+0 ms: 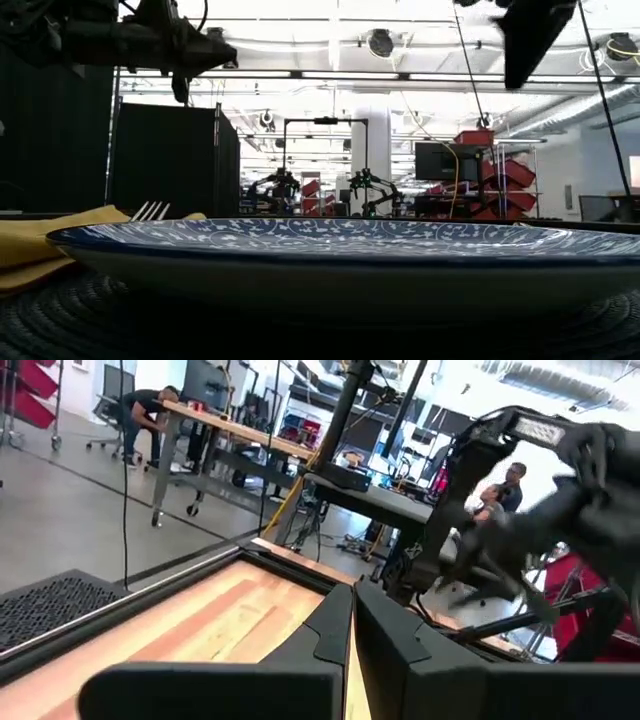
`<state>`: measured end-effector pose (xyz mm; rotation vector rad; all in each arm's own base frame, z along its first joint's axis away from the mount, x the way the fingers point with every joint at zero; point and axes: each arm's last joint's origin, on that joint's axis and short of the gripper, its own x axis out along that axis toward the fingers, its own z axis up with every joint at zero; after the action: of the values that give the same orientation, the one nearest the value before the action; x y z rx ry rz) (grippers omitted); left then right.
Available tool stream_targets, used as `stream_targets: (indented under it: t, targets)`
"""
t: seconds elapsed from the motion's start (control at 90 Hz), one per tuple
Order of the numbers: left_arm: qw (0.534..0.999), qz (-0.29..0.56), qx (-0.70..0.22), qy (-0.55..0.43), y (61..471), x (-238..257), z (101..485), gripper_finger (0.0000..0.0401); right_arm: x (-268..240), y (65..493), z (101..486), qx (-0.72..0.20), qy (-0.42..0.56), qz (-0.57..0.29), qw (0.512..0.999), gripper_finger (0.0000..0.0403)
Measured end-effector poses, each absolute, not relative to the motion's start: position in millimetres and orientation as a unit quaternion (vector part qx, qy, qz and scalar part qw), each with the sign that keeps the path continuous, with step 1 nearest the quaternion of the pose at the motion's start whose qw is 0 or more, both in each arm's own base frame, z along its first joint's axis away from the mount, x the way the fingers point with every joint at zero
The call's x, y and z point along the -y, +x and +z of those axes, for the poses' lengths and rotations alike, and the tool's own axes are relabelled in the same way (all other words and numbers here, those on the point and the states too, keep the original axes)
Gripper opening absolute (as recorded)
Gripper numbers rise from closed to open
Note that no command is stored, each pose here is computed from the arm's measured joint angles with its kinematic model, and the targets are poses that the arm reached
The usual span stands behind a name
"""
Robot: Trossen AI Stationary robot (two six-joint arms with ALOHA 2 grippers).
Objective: Set table place
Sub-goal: Return to Home Position
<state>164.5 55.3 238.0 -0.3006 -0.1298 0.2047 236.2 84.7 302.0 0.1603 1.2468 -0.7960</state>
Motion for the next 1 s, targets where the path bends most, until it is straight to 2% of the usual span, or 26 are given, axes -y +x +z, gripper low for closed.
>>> stream_targets:
  t: [0.111, 0.2, 0.389, 0.533, 0.711, 0.833, 1.0]
  targets:
    - [0.985, 0.087, 0.060, -0.133, 165, -54, 238, 0.0000, -70, 195, 309, -0.528, 0.080, -0.362, 0.764, 0.0104]
    - [0.989, 0.066, 0.055, -0.124, 163, -52, 235, 0.0000, -59, 164, 299, -0.496, 0.112, -0.342, 0.790, 0.0097]
    - [0.987, 0.075, 0.058, -0.127, 149, -48, 221, 0.0000, -44, 125, 262, -0.419, 0.181, -0.231, 0.859, 0.0093]
    - [0.982, 0.107, 0.106, -0.110, 134, -45, 226, 0.0000, -44, 124, 254, -0.312, 0.167, -0.111, 0.928, 0.0093]
    - [0.976, 0.116, 0.181, -0.045, 129, -47, 242, 0.0000, -44, 137, 269, -0.133, 0.065, 0.035, 0.988, 0.0093]
    - [0.973, 0.117, 0.193, -0.054, 129, -54, 245, 0.0000, -29, 145, 280, -0.067, 0.009, 0.038, 0.997, 0.0093]
    - [0.977, 0.120, 0.173, -0.047, 128, -64, 241, 0.0000, 2, 153, 280, -0.063, 0.005, 0.030, 0.998, 0.0093]
